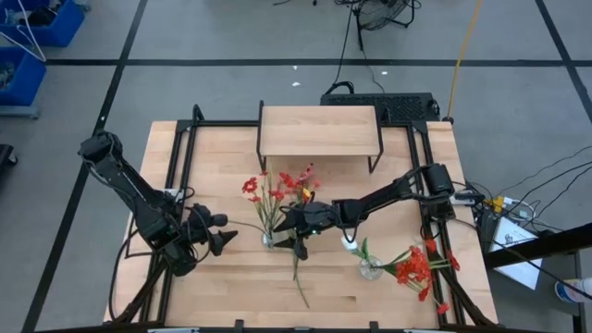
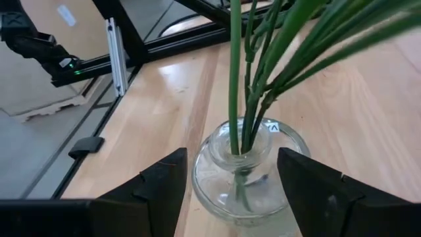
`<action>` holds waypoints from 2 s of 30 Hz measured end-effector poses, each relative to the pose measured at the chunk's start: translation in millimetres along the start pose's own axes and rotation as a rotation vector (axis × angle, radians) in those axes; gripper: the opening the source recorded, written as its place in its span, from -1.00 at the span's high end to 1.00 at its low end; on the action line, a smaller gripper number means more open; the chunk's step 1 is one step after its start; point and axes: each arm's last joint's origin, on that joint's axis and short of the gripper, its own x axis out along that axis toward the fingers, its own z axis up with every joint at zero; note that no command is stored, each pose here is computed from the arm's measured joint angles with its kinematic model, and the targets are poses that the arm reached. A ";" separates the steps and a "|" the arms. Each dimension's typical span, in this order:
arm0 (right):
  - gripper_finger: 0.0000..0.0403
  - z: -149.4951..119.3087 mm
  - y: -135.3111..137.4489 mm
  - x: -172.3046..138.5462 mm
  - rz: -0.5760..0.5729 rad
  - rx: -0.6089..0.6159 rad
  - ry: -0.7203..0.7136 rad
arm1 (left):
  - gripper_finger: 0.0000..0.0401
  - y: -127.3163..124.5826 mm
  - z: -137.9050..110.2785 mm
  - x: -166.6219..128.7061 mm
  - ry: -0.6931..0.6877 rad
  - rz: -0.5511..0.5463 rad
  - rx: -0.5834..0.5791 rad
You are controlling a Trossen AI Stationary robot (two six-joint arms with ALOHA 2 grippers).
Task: Pick and place flowers into a vace then onto a shelf
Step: Move the left transparent vase to the middle left of the table
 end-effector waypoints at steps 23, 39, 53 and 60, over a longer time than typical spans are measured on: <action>-0.04 -9.2 -3.7 41.0 -0.009 -0.045 -0.017 | -0.99 -3.0 -6.2 -4.6 0.086 -0.035 -0.014; -0.04 4.3 -20.3 63.2 -0.190 -0.155 -0.082 | -0.99 -9.7 -16.9 -16.8 0.157 -0.137 -0.027; -0.05 14.1 -38.6 59.2 -0.301 -0.220 -0.143 | -0.99 -9.6 -17.2 -17.1 0.154 -0.138 -0.022; -0.09 15.9 -32.9 59.2 -0.300 -0.212 -0.176 | -0.99 -9.3 -17.2 -17.0 0.155 -0.135 -0.018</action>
